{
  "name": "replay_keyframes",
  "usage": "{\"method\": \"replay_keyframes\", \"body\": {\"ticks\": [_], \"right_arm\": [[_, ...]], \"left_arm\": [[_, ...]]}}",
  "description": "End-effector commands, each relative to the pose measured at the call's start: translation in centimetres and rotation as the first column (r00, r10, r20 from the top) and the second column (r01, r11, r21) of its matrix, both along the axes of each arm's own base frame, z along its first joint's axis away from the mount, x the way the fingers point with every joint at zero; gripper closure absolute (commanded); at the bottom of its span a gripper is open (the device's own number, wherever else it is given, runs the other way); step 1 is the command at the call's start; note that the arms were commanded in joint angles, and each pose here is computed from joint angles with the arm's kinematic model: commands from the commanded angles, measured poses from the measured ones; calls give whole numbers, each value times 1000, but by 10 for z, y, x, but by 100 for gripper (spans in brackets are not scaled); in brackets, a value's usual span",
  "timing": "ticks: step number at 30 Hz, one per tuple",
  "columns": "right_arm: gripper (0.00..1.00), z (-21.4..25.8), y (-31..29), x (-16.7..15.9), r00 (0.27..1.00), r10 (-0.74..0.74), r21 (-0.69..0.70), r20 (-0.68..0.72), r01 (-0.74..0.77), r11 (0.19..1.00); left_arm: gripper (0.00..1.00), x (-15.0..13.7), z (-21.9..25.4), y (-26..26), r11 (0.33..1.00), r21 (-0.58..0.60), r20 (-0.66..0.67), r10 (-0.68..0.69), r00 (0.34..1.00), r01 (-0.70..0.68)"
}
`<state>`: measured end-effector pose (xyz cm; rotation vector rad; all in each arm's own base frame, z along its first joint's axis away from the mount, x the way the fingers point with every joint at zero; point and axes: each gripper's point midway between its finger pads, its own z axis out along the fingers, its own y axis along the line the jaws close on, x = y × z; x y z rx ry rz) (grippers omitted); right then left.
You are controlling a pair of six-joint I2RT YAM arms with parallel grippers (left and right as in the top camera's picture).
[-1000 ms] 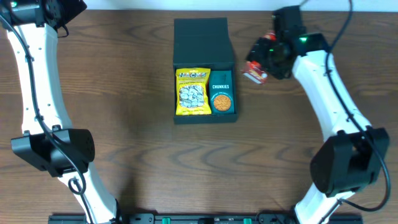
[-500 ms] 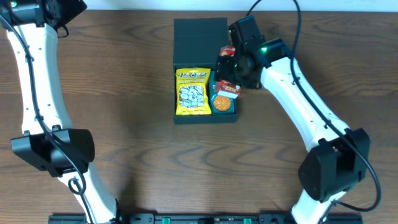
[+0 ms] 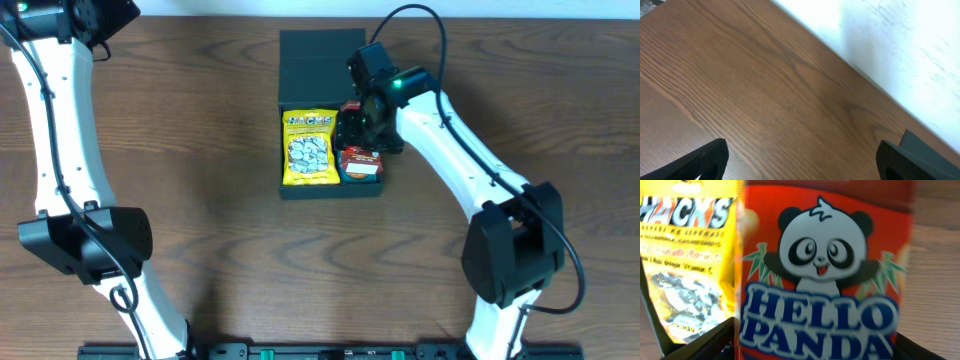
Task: Pack container
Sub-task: 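Lower the Hello Panda box upright beside the yellow bag and release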
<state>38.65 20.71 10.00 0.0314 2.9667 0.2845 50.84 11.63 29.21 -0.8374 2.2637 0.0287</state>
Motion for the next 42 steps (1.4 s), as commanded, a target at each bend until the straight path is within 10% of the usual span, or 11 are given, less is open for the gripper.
{"method": "replay_keyframes", "body": {"ticks": [1, 22, 24, 31, 42], "right_arm": [[23, -2, 11, -1, 999, 52, -7, 10, -52, 999], [2, 33, -2, 31, 992, 12, -79, 125, -3, 997], [9, 47, -7, 42, 985, -5, -90, 172, 20, 996], [94, 41, -22, 60, 980, -38, -94, 197, 57, 994], [99, -16, -46, 72, 987, -121, -143, 103, 135, 980]], "left_arm": [[5, 2, -7, 0, 1000, 3, -20, -13, 1000, 13], [5, 1, -9, 0, 1000, 5, -28, -16, 999, 16], [4, 1, -9, 0, 1000, 7, -29, -18, 999, 18], [5, 1, -9, 0, 1000, 9, -29, -16, 999, 16], [5, 0, -9, 0, 1000, 8, -29, -16, 999, 16]]}}
